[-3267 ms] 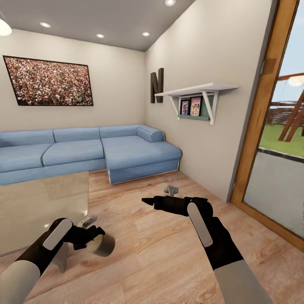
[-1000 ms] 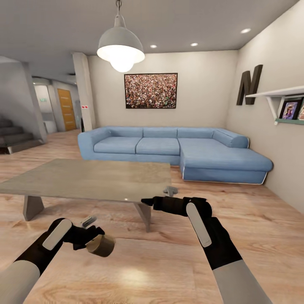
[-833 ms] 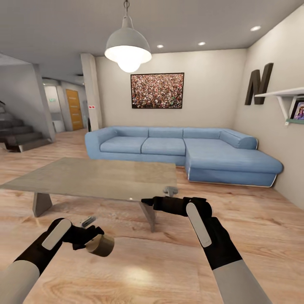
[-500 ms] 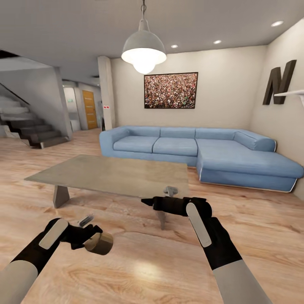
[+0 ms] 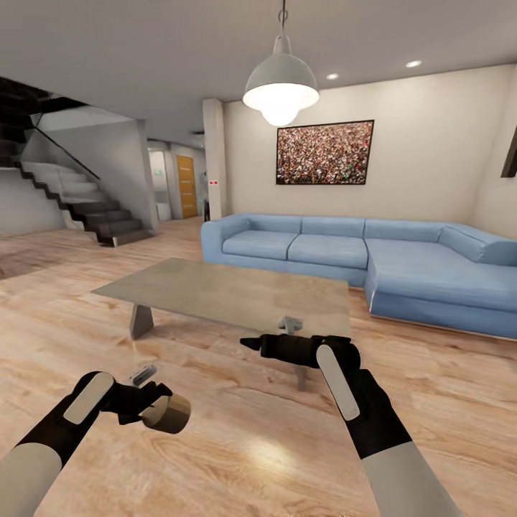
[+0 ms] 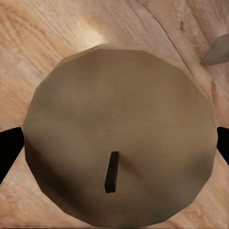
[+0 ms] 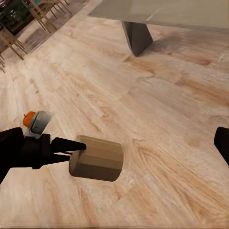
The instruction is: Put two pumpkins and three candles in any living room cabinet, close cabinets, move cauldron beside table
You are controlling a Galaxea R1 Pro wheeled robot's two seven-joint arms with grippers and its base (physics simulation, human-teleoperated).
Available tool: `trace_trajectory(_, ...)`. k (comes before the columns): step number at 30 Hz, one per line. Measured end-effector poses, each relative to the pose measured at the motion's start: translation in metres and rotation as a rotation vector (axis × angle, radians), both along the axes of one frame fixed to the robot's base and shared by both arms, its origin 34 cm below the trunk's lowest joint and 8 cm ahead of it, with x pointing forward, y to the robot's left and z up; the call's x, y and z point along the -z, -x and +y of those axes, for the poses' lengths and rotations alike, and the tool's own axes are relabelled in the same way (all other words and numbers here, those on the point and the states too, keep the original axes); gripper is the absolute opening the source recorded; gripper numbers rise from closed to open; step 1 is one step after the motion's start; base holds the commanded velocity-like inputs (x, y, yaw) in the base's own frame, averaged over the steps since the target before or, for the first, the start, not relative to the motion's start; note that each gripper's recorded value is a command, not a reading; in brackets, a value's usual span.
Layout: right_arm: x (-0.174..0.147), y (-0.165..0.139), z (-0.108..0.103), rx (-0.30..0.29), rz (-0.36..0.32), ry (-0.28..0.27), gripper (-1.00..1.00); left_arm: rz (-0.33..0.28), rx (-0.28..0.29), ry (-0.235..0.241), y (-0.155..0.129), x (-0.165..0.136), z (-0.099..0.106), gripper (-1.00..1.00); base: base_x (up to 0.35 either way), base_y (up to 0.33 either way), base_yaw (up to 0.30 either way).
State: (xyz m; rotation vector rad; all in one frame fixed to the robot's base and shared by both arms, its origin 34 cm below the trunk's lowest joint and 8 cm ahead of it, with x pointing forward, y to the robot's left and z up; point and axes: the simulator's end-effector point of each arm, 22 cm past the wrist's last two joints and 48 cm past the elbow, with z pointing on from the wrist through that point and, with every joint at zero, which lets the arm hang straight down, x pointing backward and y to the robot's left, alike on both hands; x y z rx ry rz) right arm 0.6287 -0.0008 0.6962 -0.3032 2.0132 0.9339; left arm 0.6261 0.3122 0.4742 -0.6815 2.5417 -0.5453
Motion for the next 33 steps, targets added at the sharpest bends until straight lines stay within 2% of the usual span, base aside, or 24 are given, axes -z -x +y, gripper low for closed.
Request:
trace_trajectory(8,0.0,0.0,0.0,0.0,-0.001,0.0,1.0,-0.001,-0.001,0.0,0.0,0.0,0.001,-1.0,-0.03,0.015,0.273)
trace_trajectory(18,0.0,0.0,0.0,0.0,0.0,-0.001,1.0,-0.001,-0.001,-0.003,0.0,0.0,0.002,-1.0,0.0,0.238,0.273)
trace_trajectory(26,0.0,0.0,0.0,0.001,0.001,0.0,1.0,0.001,-0.001,-0.001,0.001,0.0,0.0,-1.0,0.0,0.027,0.273)
trace_trajectory(33,-0.016,-0.003,0.0,0.0,-0.001,-0.001,1.0,0.001,-0.003,-0.005,-0.003,-0.015,0.001,-1.0,0.0,0.001,0.273)
